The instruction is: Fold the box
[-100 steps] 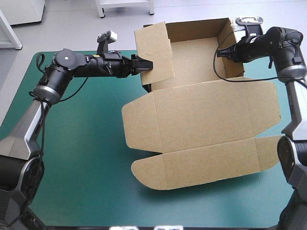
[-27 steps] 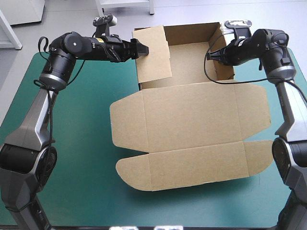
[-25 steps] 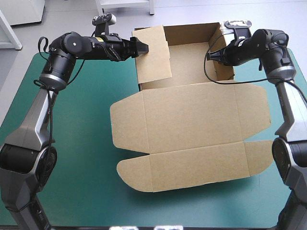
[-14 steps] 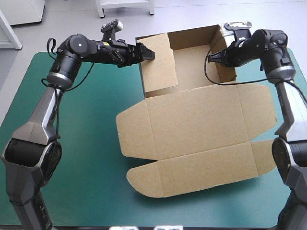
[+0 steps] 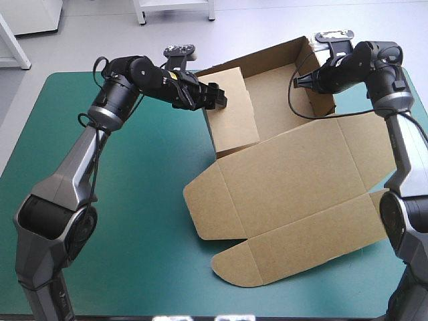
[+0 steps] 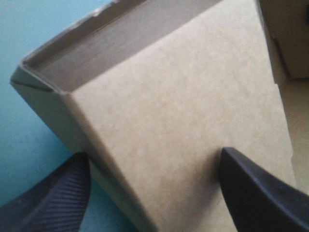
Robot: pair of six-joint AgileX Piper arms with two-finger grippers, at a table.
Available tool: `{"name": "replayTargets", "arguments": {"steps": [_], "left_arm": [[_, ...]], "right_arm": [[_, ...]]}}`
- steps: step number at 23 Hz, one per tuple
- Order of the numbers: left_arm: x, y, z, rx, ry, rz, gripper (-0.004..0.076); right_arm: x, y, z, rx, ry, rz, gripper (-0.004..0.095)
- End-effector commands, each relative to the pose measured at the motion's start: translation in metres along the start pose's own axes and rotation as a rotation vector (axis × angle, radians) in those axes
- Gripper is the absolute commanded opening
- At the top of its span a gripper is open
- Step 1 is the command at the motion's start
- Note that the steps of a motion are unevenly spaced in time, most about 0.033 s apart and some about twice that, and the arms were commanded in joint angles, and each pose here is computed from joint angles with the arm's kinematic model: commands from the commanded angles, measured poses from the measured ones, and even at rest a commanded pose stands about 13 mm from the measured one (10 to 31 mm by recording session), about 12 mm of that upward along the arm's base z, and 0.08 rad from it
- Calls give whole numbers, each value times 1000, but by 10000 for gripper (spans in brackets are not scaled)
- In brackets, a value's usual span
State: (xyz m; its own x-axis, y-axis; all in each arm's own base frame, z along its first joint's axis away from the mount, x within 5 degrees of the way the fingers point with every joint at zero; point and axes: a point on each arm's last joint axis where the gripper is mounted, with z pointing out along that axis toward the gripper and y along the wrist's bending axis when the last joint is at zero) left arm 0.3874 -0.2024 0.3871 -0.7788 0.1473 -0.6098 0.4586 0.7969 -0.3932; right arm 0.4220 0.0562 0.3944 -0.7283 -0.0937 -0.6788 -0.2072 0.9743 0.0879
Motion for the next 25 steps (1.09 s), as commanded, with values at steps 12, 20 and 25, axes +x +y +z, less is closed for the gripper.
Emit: {"name": "replayTargets", "arguments": {"steps": [12, 20, 25], "left_arm": [[8, -28, -26, -79, 36, 47, 494], [-9, -37, -49, -56, -176, 56, 545], [-11, -36, -48, -53, -194, 22, 577]], "right_arm": [[-25, 27, -40, -235, -234, 224, -11], [-27, 21, -24, -254, -238, 297, -11], [-33, 24, -20, -324, -289, 368, -11]]}}
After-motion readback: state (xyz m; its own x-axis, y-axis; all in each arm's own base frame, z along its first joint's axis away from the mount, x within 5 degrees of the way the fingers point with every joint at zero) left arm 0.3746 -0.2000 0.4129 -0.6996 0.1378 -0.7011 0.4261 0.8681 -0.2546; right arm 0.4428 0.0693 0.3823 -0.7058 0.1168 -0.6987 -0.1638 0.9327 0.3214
